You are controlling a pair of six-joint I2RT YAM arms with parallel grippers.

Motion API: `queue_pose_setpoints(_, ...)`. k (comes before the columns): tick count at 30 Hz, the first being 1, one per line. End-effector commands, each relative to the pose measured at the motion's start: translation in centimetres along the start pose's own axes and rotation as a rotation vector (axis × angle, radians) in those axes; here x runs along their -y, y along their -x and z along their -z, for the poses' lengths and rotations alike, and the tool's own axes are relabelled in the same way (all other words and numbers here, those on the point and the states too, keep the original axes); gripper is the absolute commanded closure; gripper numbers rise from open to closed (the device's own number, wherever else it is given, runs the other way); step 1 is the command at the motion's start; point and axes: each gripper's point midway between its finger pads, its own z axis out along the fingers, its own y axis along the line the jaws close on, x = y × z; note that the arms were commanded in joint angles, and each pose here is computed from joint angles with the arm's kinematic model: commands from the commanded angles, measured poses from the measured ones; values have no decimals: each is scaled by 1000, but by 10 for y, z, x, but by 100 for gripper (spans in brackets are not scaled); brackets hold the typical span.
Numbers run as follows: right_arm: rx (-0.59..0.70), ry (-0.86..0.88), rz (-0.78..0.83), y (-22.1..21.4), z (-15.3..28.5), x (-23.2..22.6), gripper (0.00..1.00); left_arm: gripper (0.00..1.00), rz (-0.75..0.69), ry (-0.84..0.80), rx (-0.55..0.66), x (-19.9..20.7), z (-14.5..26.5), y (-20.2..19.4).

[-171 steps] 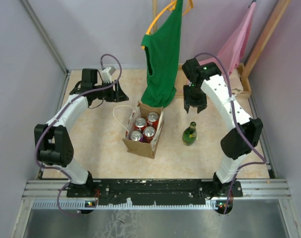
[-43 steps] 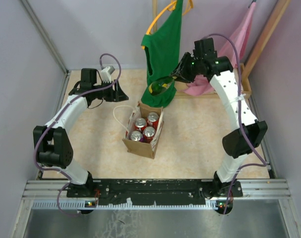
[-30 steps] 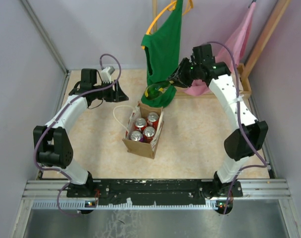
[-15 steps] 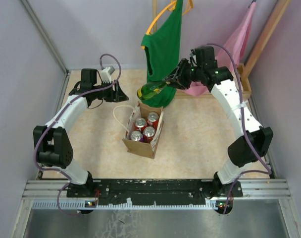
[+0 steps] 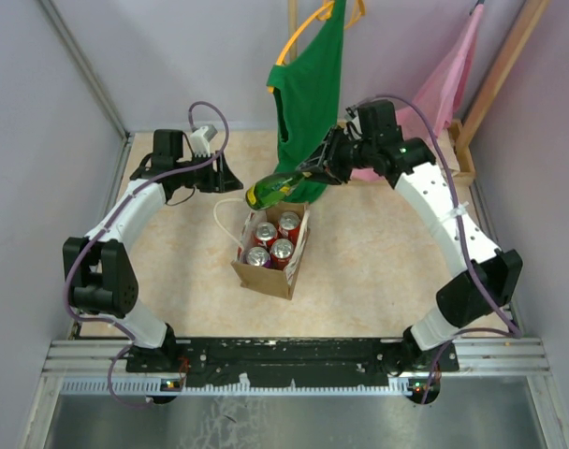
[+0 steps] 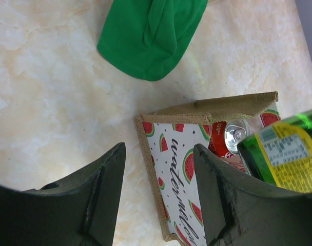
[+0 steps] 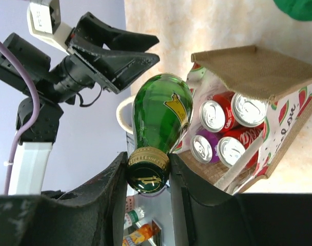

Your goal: Place the beverage into the canvas bag

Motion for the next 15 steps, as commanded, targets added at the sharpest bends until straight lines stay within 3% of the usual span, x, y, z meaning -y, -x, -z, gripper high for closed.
queue_pose_setpoints(1, 47, 257, 110, -9, 47, -71, 100, 38, -8, -20, 10, 8, 5, 1)
queue_pose_setpoints(15, 51, 204, 105, -14, 30, -44, 100, 38, -8, -14, 10, 11, 9, 1)
